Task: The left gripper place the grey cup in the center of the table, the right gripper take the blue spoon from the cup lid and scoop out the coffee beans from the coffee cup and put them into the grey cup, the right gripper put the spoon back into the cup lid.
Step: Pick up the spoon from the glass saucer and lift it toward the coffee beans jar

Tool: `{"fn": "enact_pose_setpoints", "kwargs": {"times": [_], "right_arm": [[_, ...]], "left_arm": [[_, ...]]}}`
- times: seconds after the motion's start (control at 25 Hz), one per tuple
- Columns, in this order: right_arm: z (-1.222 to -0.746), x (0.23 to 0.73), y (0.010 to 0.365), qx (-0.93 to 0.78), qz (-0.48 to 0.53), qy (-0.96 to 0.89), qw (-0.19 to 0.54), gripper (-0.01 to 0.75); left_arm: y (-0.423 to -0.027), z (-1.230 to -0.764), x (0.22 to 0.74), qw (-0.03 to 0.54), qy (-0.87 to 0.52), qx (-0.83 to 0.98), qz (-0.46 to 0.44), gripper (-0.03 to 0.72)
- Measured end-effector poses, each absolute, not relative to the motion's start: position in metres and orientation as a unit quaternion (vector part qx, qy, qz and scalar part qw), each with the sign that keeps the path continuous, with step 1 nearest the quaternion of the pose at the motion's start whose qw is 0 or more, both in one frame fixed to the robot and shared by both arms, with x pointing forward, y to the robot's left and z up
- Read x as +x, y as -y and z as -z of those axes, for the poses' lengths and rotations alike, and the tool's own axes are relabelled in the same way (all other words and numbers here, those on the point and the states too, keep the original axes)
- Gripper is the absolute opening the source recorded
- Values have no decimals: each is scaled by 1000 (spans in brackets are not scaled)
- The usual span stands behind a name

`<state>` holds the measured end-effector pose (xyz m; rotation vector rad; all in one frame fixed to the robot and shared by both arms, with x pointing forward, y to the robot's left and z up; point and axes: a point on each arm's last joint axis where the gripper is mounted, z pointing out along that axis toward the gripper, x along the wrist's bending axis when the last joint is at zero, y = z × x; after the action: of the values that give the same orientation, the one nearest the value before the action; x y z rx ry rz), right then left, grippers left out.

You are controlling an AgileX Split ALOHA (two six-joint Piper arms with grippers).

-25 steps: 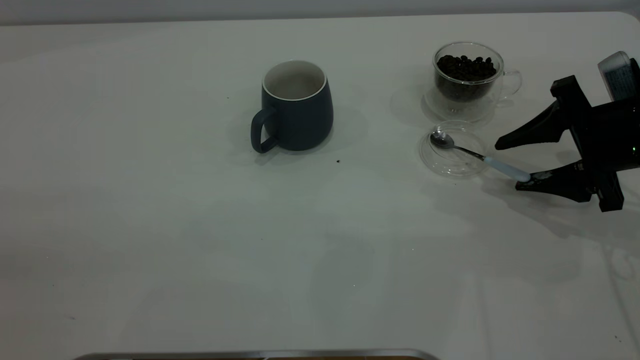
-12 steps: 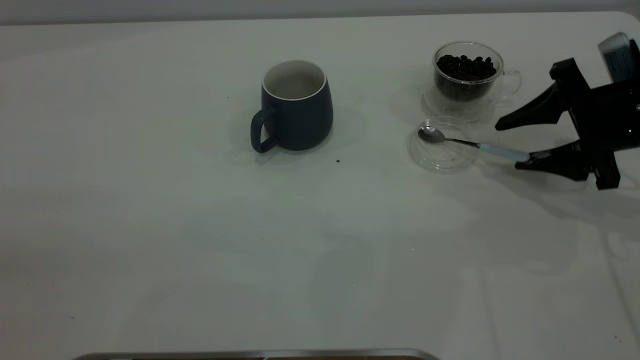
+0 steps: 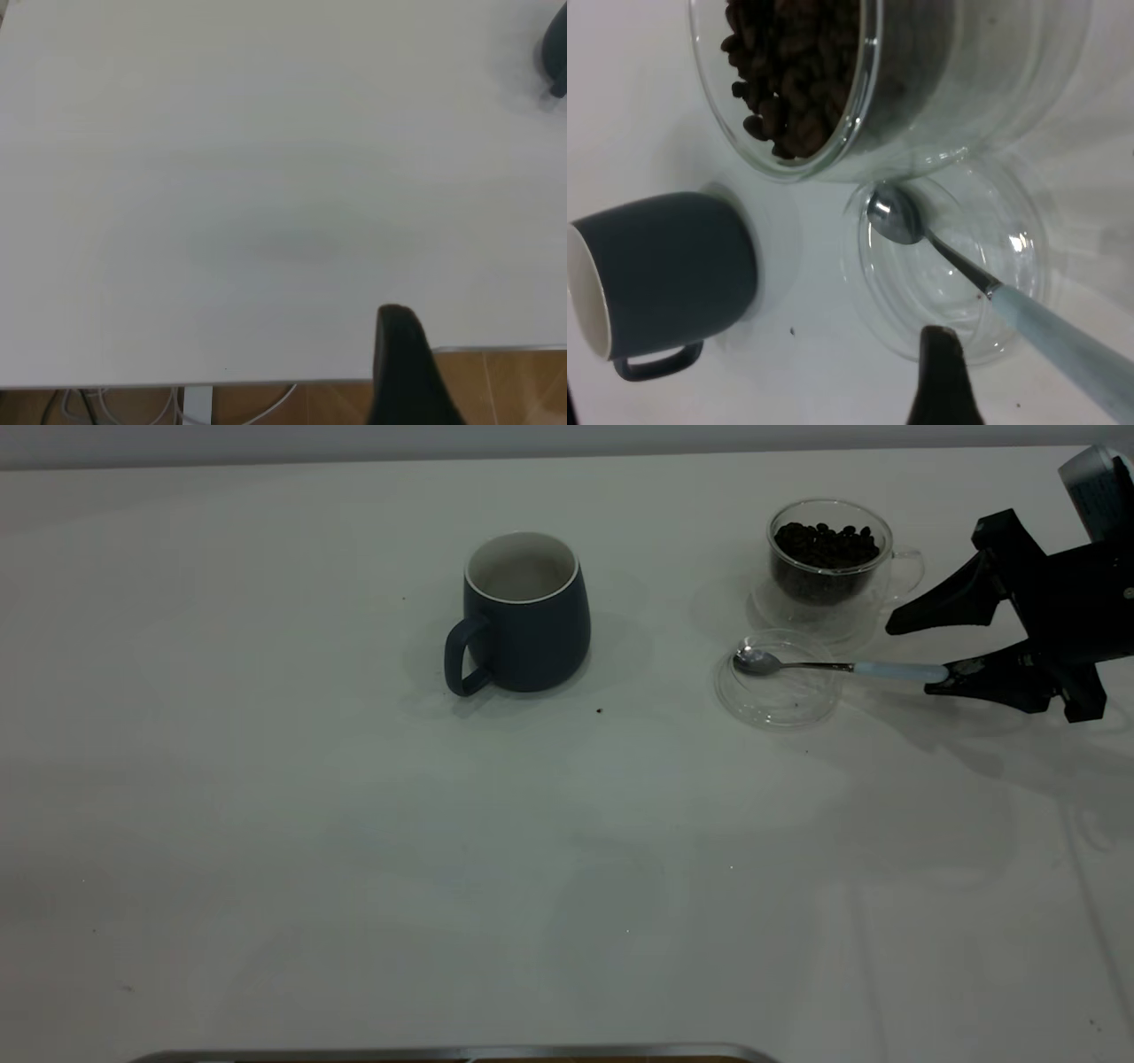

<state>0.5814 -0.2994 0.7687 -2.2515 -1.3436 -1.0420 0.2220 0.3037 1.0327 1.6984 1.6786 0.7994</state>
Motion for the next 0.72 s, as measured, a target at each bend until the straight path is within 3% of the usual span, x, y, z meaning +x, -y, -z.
{"fn": "enact_pose_setpoints", "kwargs": {"times": [0.72], "right_arm": [[-752, 584, 294, -749, 393, 503, 178, 557]], "left_arm": [[-304, -1033, 222, 307, -634, 642, -302, 497]]}}
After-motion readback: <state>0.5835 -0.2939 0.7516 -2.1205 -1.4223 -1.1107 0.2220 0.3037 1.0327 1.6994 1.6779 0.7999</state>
